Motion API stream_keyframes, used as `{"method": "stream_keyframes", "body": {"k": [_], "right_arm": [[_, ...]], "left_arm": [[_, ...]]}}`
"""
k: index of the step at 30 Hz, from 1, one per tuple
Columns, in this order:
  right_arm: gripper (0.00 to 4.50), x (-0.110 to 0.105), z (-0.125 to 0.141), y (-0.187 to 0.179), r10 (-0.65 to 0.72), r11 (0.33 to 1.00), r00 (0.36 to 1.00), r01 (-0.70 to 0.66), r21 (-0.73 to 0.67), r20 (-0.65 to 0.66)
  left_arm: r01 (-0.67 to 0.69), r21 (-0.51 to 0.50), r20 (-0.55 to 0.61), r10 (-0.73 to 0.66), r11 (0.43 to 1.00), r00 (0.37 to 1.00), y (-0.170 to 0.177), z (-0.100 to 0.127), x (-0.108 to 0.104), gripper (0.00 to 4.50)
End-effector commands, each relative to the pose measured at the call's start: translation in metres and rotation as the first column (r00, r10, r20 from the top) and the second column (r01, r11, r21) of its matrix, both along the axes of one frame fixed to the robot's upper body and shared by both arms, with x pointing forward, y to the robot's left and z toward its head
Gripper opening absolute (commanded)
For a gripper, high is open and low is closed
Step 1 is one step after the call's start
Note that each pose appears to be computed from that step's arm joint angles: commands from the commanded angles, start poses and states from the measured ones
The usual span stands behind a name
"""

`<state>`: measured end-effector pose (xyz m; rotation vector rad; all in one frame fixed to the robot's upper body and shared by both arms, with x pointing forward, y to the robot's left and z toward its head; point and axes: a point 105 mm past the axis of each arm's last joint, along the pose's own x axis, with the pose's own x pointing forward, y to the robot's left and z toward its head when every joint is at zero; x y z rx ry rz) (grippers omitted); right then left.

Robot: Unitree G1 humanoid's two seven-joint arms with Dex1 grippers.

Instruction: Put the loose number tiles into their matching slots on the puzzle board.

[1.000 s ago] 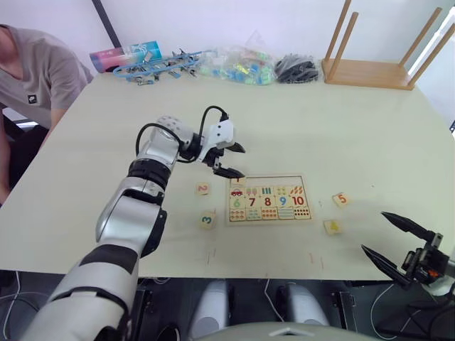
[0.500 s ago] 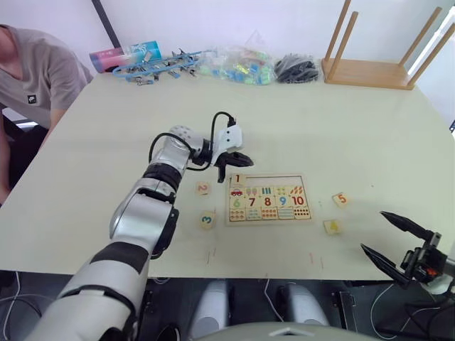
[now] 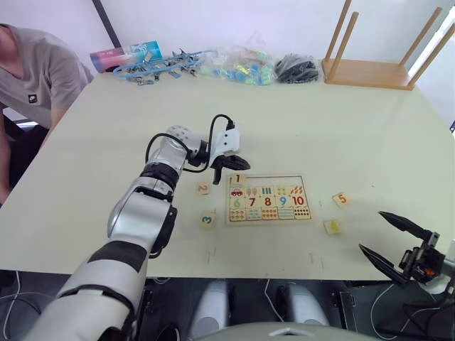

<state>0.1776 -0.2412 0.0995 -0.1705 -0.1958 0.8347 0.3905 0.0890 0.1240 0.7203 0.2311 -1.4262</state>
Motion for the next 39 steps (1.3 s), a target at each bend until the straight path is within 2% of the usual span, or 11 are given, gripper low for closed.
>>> {"method": "stream_keyframes", "body": {"k": [1, 17, 39], "right_arm": [[4.5, -0.001, 0.006, -0.002, -0.003, 1.0, 1.0, 0.004, -0.011, 0.027], [4.5, 0.0, 0.007, -0.003, -0.002, 1.0, 1.0, 0.003, -0.014, 0.029], [4.5, 0.002, 0.006, -0.003, -0.009, 1.0, 0.999, 0.009, -0.014, 0.031]], "left_arm": [[0.001, -0.011, 0.024, 0.0, 1.0, 1.0, 0.003, 0.006, 0.001, 0.06], [0.006, 0.018, 0.004, -0.006, 1.0, 1.0, 0.01, -0.004, -0.003, 0.06], [0.041, 0.006, -0.004, -0.041, 0.999, 0.999, 0.008, -0.003, -0.007, 0.06]]}}
